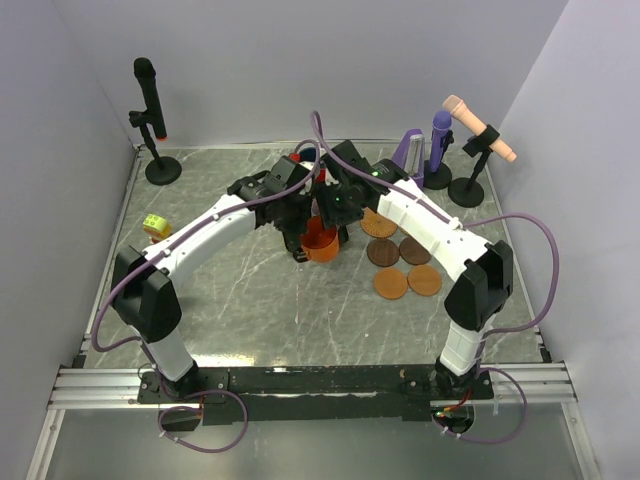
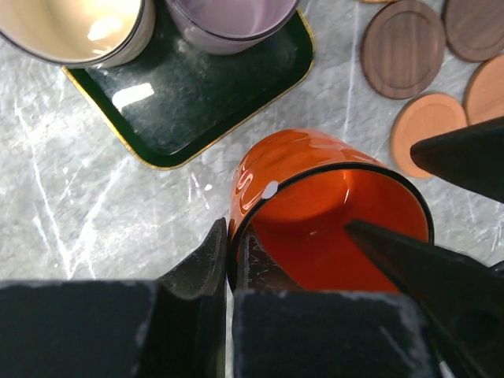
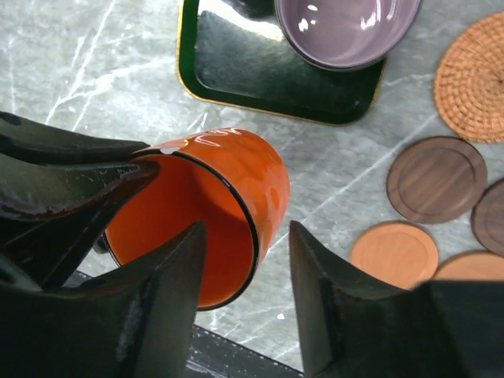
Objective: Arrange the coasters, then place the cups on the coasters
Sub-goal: Pick up the cup from the tray.
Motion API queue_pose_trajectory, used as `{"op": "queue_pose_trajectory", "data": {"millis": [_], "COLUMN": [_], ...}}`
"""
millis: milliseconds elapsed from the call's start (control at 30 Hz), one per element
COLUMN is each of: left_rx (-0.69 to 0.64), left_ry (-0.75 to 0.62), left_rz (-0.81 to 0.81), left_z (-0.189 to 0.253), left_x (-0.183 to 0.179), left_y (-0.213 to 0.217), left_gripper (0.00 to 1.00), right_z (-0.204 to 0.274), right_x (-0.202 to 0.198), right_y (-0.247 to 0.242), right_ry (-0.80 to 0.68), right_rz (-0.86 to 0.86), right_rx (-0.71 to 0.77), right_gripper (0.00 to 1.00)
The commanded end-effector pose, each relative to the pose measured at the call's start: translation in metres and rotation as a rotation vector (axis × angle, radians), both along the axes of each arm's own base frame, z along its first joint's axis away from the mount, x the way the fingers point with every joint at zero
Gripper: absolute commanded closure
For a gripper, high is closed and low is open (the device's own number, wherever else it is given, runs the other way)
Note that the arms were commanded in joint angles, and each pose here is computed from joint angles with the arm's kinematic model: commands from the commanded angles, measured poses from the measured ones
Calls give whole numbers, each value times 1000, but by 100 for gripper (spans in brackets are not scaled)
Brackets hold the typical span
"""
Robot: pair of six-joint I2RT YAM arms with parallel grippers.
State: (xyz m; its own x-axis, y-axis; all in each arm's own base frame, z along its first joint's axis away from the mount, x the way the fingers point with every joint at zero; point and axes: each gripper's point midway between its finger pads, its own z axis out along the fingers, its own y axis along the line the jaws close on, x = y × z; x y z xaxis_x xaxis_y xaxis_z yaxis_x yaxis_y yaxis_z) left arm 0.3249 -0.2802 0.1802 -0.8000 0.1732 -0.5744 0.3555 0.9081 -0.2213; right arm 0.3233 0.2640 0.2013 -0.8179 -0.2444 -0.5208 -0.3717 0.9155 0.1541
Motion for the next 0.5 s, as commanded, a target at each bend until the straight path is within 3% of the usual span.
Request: {"op": "queue_pose_trajectory", "data": {"millis": [0, 333, 467], "left_rx": [-117, -149, -141], "left_ry": [-81, -92, -106], "left_rz": [11, 42, 80], "left_z": [45, 53, 54], "left_x": [9, 9, 11], "left_y": [-17, -17, -12], "left_gripper": [99, 99, 99], "right_z": [11, -2, -6], "right_x": [3, 8, 10], "right_y": [12, -1, -6], "right_ry": [-31, -54, -51], "right_rz": [36, 2, -19], "right_rx": [1, -62, -90], "right_gripper": [50, 63, 84]}}
